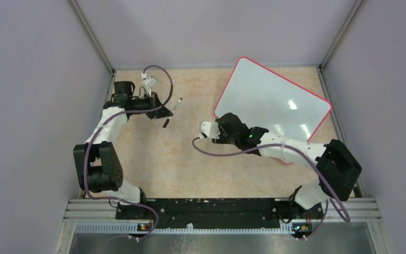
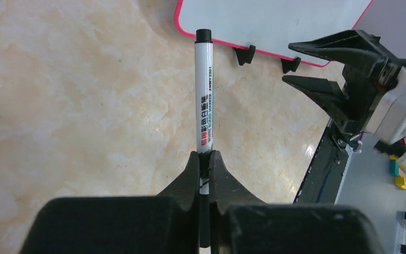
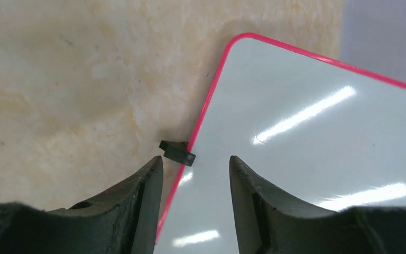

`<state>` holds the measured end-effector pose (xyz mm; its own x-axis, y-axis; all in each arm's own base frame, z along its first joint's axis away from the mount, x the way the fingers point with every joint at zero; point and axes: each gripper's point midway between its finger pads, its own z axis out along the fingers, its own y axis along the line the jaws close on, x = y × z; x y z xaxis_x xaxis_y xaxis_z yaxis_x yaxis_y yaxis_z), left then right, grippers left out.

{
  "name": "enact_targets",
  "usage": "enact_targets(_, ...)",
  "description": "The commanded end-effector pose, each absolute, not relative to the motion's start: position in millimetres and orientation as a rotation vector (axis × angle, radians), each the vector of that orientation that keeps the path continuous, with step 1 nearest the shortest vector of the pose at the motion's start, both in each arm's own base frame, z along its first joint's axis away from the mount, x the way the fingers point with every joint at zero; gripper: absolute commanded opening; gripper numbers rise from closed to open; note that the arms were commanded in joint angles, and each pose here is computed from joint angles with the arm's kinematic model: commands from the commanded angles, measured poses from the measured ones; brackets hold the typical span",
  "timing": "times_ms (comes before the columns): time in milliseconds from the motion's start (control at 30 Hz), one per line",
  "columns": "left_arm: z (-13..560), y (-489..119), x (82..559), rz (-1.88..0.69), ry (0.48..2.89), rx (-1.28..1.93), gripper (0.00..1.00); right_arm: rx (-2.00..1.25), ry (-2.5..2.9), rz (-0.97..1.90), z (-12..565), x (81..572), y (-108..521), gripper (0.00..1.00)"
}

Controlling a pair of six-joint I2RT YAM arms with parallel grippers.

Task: Write a sentence on the whiteboard
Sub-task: Move the whiteboard to the center of the board.

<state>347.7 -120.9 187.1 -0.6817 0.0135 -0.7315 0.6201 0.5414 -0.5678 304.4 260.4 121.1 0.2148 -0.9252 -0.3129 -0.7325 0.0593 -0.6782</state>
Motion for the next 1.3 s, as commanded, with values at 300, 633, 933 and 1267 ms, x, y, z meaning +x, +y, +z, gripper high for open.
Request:
enact_targets(300, 220.6, -119.8, 346.7, -1.069, 1.988, 0.501, 0.0, -0.421, 2.445, 0.152, 106.7, 279.2, 249.5, 0.36)
enact_targets(633, 220.4, -118.6, 346.5, -1.048, 1.972, 0.482, 0.0, 0.021, 2.53, 0.115, 83.4, 312.6, 239.2, 0.44)
enact_targets(933, 219.6, -119.1, 349.5, -1.053, 1.953, 0.486, 0.0, 0.17, 2.517, 0.039, 63.3, 341.5, 227.5, 0.5)
enact_targets(1267, 215.8, -119.4, 349.9, -1.064, 1.951, 0.489, 0.0, 0.215, 2.499, -0.014, 49.4, 361.4, 223.9, 0.47)
